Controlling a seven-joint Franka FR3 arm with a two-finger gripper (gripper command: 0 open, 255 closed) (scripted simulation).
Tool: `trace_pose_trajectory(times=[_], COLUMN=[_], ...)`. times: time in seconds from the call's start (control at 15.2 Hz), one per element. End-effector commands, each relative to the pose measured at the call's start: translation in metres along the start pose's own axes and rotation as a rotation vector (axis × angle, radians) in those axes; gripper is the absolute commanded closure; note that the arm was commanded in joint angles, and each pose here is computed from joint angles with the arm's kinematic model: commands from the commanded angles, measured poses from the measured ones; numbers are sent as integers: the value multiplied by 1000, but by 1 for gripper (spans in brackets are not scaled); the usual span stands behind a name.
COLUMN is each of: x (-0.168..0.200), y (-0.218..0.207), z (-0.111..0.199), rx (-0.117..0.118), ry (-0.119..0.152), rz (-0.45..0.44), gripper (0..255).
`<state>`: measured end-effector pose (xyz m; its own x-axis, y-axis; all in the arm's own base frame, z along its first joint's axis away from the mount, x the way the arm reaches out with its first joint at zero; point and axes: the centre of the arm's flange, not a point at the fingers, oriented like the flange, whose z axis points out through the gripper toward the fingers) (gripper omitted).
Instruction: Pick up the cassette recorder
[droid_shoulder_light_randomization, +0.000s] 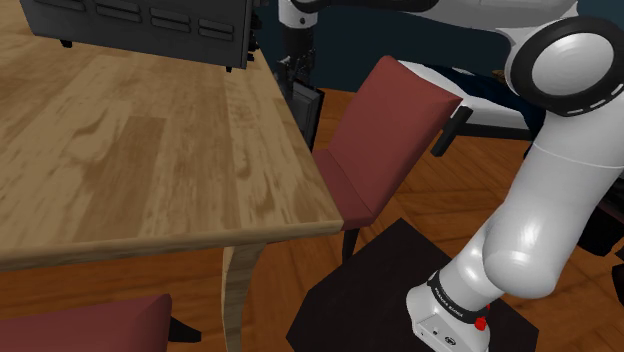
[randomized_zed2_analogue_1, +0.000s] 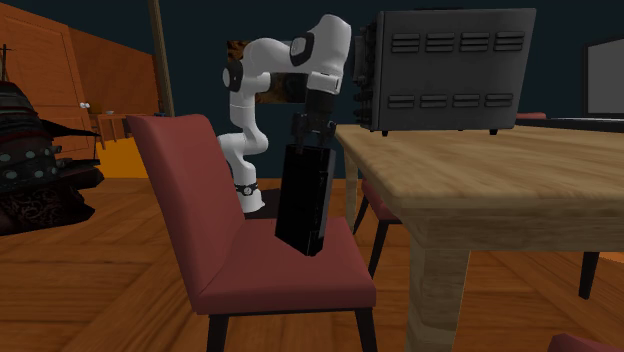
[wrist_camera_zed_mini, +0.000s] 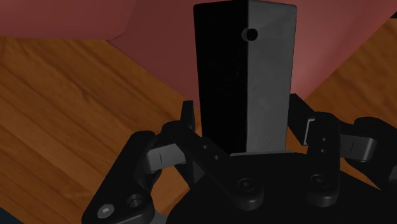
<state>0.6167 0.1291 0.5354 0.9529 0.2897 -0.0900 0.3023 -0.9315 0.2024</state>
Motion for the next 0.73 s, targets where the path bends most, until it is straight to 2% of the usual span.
trace_pose_trajectory(times=[0.0, 0.53, 0.66], x=[-1, -5, -5], y=[2, 11, 11], z=[-12, -53, -54], rx=[0, 0, 0], ry=[8, 8, 8], rz=[-1, -1, -1], gripper=[255, 255, 255])
